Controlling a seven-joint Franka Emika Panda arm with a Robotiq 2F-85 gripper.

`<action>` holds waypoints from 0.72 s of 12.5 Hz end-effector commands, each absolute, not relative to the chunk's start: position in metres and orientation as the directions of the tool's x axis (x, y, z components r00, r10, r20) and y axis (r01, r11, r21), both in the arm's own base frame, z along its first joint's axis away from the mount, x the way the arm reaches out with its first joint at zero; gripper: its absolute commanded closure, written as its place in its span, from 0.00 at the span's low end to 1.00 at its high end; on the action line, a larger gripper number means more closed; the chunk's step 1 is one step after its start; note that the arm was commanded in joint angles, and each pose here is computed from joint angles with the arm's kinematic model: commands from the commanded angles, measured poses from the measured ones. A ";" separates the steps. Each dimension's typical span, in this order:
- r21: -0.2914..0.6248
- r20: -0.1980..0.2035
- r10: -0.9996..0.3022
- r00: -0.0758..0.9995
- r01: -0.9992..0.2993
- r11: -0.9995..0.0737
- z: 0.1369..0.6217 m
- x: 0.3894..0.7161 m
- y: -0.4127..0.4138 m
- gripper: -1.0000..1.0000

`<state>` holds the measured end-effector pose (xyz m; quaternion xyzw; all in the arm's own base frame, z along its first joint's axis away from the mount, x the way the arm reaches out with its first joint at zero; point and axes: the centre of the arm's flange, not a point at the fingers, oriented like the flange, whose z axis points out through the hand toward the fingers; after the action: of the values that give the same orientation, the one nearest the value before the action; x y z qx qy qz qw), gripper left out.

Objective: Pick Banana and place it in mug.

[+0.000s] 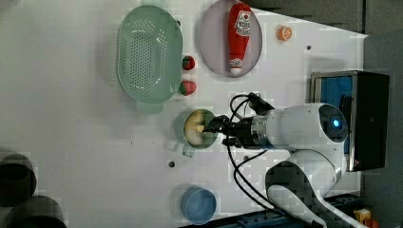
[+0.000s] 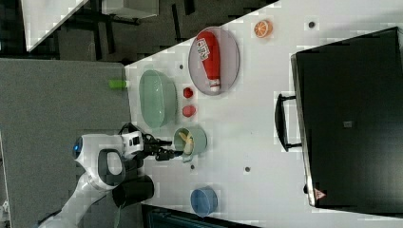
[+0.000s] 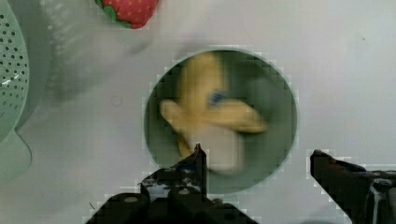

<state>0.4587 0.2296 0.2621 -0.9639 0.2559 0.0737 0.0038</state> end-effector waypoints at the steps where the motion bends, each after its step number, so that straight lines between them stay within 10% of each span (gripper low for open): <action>1: -0.028 -0.092 -0.563 0.822 -0.567 -0.823 0.272 0.470 0.241 0.00; 9: -0.076 0.072 -0.659 0.749 -0.655 -0.752 0.436 0.499 0.155 0.00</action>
<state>0.4862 0.1760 0.3794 -0.9429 0.3330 0.0001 0.0019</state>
